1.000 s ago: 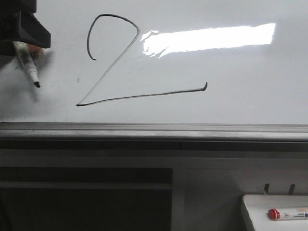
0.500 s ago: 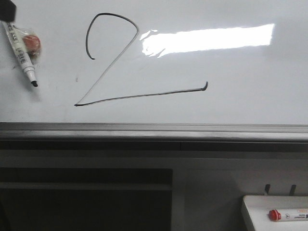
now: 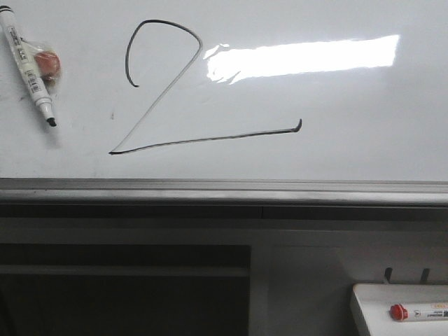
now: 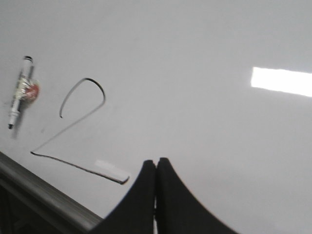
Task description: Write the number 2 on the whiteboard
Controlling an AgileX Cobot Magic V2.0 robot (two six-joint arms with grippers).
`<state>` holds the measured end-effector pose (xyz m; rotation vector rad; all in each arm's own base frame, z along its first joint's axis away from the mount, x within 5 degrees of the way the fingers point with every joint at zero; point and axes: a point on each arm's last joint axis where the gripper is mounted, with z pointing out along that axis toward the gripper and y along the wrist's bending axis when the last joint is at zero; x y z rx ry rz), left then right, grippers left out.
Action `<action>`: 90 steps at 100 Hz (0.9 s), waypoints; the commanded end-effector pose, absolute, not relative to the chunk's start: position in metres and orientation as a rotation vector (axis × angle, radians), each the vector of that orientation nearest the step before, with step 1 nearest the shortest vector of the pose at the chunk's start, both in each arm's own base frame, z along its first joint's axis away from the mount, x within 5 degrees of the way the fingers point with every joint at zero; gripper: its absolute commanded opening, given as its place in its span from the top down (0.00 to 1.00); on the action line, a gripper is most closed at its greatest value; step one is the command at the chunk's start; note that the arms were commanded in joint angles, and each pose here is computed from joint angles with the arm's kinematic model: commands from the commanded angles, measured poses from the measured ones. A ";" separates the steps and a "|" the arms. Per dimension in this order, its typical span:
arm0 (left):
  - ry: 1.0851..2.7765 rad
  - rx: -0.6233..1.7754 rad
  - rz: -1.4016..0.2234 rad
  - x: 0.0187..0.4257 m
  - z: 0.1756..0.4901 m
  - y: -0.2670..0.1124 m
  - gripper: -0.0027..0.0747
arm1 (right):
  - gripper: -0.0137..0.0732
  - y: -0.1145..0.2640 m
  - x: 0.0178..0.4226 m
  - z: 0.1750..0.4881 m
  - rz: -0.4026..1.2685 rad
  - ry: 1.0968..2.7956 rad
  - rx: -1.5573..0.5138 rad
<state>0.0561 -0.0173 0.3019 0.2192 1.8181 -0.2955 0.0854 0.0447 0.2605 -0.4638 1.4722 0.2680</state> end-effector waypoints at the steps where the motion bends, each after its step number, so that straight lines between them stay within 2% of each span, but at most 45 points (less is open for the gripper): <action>1: 1.717 0.197 -0.331 0.047 0.302 -0.014 0.99 | 0.93 0.037 0.085 0.265 0.221 1.409 -0.391; 13: 1.691 0.176 -0.380 0.038 0.292 -0.013 0.99 | 0.93 0.038 0.086 0.261 0.218 1.420 -0.396; 74: 1.714 0.179 -0.376 0.039 0.279 -0.013 0.99 | 0.93 0.038 0.086 0.261 0.219 1.421 -0.397; 90: 1.702 0.181 -0.376 0.039 0.267 -0.013 0.99 | 0.93 0.038 0.086 0.261 0.219 1.421 -0.397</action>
